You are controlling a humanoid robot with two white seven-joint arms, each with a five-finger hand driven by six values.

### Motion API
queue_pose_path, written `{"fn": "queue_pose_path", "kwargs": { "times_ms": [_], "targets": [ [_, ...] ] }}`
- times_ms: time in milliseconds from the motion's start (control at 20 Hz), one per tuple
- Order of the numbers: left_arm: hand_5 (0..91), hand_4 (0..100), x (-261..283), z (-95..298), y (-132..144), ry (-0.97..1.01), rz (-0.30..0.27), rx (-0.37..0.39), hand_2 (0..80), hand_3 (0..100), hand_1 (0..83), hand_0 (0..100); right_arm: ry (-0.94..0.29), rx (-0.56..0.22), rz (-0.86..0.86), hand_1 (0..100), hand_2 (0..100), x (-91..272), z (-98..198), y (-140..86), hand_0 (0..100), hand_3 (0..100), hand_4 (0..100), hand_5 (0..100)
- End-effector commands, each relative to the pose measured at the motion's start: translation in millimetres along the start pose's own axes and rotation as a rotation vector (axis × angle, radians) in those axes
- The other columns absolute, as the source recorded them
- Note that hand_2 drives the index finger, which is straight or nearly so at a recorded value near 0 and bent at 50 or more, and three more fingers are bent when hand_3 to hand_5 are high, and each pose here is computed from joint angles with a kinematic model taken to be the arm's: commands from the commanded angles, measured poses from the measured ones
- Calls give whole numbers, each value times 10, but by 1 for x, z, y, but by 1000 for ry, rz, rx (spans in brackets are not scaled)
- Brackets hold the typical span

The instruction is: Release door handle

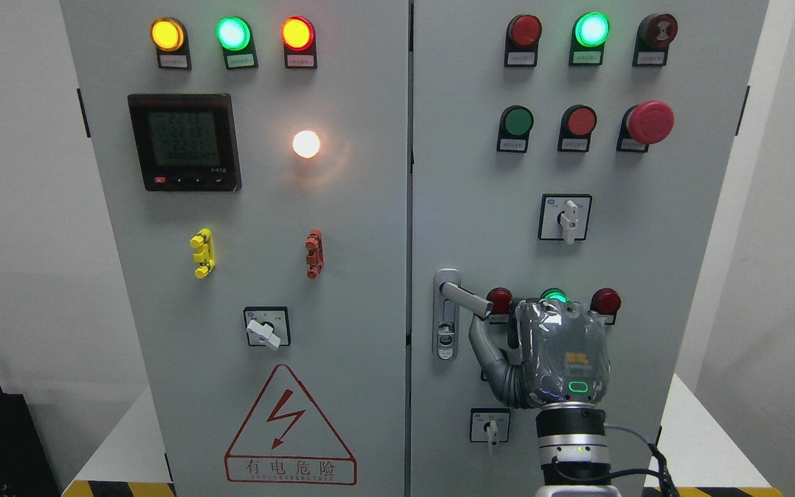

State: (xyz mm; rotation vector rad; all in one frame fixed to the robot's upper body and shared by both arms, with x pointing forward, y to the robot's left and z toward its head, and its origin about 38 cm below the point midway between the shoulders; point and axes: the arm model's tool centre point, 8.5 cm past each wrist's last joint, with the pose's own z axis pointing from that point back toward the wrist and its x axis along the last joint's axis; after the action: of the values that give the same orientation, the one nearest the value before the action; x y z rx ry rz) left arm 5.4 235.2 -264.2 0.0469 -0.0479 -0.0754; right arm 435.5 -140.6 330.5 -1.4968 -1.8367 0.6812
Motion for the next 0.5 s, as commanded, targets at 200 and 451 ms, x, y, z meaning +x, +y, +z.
{"fn": "queue_pose_path", "kwargs": {
  "times_ms": [200,451],
  "targets": [
    [0,0,-1,0,0,7,1,0,0,0,389,120,-1,-8,1,107,866,0,-3,-2,544,1000,1000,1000],
    [0,0,-1,0,0,7,1,0,0,0,389,120,-1,-8,1,107,866,0,-3,-2,545,1000,1000,1000]
  ]
}}
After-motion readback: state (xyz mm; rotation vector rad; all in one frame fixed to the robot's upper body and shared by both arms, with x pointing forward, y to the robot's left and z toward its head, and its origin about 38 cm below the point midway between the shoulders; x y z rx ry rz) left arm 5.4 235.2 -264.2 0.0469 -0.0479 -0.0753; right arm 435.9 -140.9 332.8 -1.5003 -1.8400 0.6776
